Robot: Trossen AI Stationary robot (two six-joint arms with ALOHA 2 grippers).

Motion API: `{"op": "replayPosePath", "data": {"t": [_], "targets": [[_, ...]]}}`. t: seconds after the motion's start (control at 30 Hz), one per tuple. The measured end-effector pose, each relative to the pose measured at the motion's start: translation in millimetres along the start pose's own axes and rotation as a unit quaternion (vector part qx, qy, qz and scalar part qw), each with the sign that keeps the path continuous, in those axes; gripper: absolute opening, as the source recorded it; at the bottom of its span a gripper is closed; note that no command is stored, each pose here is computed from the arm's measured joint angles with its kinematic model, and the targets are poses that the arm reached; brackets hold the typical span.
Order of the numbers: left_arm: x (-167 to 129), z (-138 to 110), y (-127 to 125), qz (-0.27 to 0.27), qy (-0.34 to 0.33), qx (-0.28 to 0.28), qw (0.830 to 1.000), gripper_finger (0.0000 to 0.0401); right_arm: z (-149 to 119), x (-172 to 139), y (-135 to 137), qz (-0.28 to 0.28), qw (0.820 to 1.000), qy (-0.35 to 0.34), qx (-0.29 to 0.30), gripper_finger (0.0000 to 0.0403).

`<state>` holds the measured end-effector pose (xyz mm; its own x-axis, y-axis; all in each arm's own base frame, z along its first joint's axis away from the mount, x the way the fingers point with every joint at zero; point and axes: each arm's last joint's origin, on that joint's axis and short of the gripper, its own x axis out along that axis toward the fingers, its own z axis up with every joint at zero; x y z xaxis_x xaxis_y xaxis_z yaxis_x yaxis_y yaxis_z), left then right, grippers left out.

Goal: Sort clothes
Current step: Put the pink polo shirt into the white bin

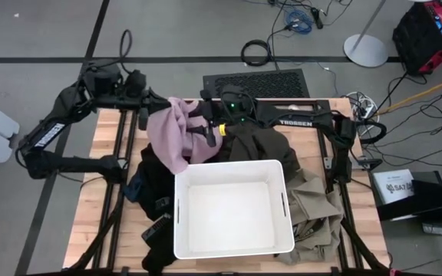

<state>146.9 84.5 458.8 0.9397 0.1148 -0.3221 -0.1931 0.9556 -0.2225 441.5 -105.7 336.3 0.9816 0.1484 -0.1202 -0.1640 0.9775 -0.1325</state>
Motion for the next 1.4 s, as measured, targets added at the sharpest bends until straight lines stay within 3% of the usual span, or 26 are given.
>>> {"op": "replayPosePath", "data": {"t": [0.13,0.57,0.87,1.23,1.4], "targets": [[7.7,-2.3,1.2,-0.005,0.02,-0.007,1.0,0.0,-2.0,0.0,3.4,0.048,0.999,0.004,0.019,0.0199],[21.6,-8.3,-6.4,-0.028,0.062,-0.047,0.997,0.0,6.2,-0.6,2.2,0.045,0.997,-0.031,0.049,0.0199],[24.5,-8.2,-9.9,-0.006,0.06,-0.035,0.998,0.0,20.9,-2.5,-0.1,0.035,0.994,-0.102,0.033,0.0199],[39.6,-17.6,-3.9,-0.012,0.09,-0.002,0.996,0.0001,26.5,-2.9,0.8,0.027,0.991,-0.128,0.015,0.0198],[42.7,-15.7,-2.9,-0.013,0.082,0.024,0.996,0.0015,25.9,-3.0,-0.5,0.011,0.992,-0.123,0.014,0.0163]]}}
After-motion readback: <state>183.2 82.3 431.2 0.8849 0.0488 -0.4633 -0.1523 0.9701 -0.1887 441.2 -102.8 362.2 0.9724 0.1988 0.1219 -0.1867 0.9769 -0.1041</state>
